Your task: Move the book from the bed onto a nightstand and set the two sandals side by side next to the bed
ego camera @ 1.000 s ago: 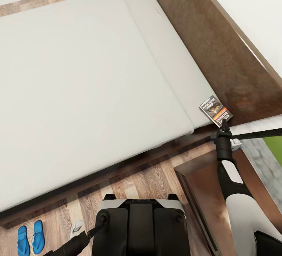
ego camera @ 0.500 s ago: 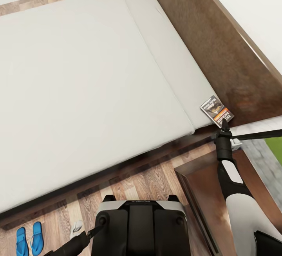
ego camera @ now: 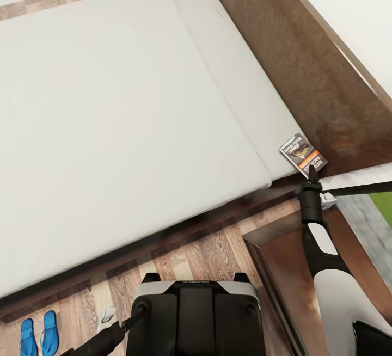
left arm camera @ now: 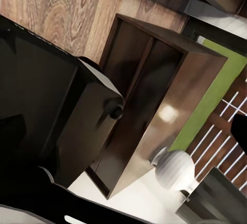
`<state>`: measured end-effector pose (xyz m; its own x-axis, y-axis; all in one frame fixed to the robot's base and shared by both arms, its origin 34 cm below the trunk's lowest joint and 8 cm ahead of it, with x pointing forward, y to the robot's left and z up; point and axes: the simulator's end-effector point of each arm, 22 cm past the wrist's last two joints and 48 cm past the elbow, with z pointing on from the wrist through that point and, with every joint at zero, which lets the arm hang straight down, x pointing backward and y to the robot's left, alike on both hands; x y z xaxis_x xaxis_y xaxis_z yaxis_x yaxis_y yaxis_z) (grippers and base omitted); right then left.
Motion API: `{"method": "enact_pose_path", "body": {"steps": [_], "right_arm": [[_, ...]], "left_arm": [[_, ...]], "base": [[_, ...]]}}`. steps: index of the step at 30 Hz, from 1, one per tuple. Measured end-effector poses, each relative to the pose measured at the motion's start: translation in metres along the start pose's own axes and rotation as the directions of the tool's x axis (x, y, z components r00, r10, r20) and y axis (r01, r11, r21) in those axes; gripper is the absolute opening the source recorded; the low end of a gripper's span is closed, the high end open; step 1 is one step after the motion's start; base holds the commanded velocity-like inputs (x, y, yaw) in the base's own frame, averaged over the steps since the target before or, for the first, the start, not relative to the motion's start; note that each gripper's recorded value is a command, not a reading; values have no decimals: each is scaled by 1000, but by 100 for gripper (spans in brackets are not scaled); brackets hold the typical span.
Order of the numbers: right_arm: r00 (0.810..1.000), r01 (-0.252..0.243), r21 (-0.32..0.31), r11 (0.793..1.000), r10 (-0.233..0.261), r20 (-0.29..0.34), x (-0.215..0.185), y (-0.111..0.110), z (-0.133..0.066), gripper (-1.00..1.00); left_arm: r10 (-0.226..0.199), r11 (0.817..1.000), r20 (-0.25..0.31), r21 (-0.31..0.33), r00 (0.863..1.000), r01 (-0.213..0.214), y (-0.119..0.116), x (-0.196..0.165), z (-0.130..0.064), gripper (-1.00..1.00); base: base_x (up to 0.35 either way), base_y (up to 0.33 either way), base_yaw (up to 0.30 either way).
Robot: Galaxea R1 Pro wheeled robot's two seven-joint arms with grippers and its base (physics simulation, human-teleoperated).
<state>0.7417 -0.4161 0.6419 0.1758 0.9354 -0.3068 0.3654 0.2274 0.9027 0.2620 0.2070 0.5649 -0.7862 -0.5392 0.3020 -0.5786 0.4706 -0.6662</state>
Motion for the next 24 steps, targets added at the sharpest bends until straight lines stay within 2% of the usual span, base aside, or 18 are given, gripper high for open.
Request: {"method": "enact_pose_path", "body": {"steps": [5, 12, 24], "right_arm": [[1000, 3, 0, 1000, -3, 7, -2, -1, 1, 100], [998, 34, 3, 999, -34, 53, -13, -1, 0, 100], [997, 35, 6, 999, -36, 66, -18, -2, -1, 100]], "left_arm": [[0, 1000, 1, 0, 1000, 0, 1, -1, 0, 100], [1, 1000, 0, -1, 1000, -1, 1, -1, 0, 100], [0, 1000, 0, 1, 1000, 0, 0, -1, 1, 100]], "base": [[0, 0, 0], [0, 0, 0], [0, 0, 0]]}}
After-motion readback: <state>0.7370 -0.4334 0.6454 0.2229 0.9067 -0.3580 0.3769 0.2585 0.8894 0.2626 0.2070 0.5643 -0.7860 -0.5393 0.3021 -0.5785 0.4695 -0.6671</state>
